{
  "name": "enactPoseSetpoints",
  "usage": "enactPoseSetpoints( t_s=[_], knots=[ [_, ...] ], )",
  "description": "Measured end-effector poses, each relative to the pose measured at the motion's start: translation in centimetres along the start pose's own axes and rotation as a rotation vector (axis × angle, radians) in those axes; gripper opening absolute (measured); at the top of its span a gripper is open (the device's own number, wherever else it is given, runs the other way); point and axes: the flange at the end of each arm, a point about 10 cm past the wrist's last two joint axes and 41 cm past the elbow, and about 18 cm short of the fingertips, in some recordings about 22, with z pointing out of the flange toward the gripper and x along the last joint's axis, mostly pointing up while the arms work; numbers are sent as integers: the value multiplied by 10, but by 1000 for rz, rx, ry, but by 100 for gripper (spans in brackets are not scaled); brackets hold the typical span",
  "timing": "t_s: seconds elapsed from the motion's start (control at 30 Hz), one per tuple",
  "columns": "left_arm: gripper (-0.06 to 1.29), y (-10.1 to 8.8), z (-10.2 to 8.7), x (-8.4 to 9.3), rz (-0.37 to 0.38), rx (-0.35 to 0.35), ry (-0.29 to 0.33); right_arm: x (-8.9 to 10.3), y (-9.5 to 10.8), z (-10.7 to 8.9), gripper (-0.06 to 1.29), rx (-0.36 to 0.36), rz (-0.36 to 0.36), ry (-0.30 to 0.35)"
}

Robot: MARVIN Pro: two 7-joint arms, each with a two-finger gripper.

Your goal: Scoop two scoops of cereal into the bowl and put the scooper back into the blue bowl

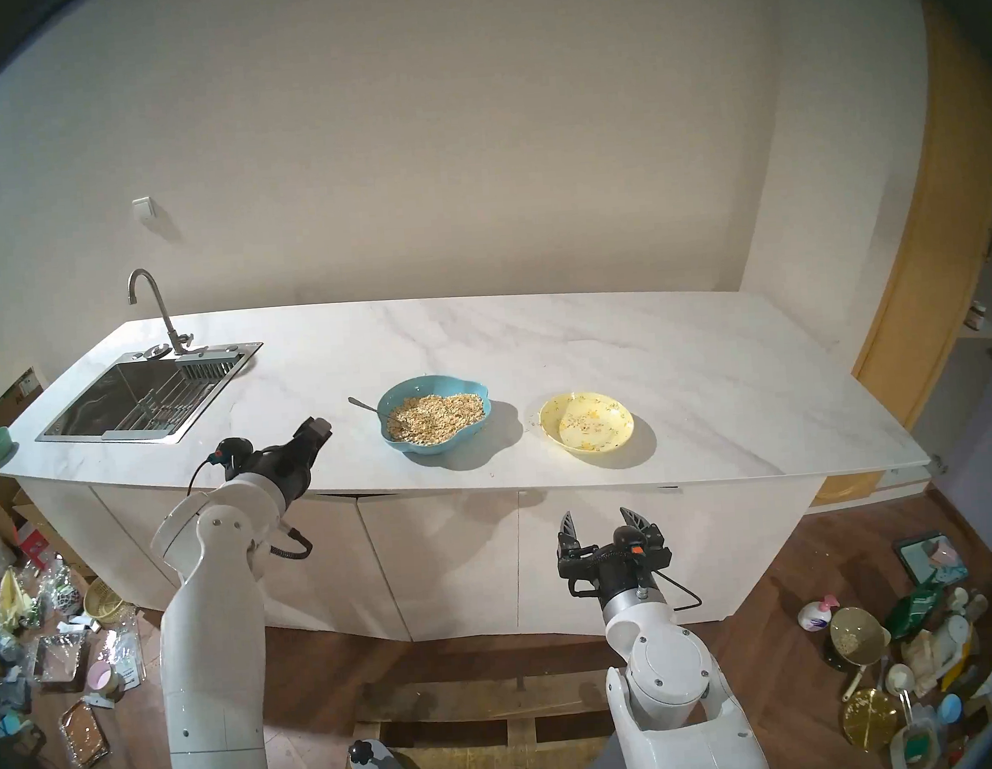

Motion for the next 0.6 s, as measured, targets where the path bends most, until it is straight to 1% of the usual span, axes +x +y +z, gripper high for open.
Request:
enactPoseSetpoints(
  t_s=[0.07, 0.13, 0.17, 0.2, 0.23, 0.3, 0.37, 0.4, 0.43, 0.5, 0.53, 0.6],
  knots=[
    [124, -6, 7, 4, -31, 12, 1, 0, 0, 0, 123, 0, 0, 0],
    [124, -14, 14, 13, -54, 28, 12, 0, 0, 0, 123, 0, 0, 0],
    [124, -18, 17, 16, -56, 35, 12, 0, 0, 0, 123, 0, 0, 0],
    [124, -27, 25, 21, -55, 55, 6, 0, 0, 0, 123, 0, 0, 0],
    [124, -31, 30, 23, -55, 65, 2, 0, 0, 0, 123, 0, 0, 0],
    [124, -33, 36, 30, -49, 69, 4, 0, 0, 0, 123, 0, 0, 0],
    [124, -33, 43, 42, -31, 66, 14, 0, 0, 0, 123, 0, 0, 0],
    [124, -33, 44, 45, -25, 64, 16, 0, 0, 0, 123, 0, 0, 0],
    [124, -33, 51, 50, 0, 50, 14, 0, 0, 0, 123, 0, 0, 0],
    [124, -34, 56, 51, 36, 40, -1, 0, 0, 0, 123, 0, 0, 0],
    [124, -35, 62, 50, 62, 30, -16, 0, 0, 0, 123, 0, 0, 0],
    [124, -35, 66, 51, 101, 5, -27, 0, 0, 0, 123, 0, 0, -1]
  ],
)
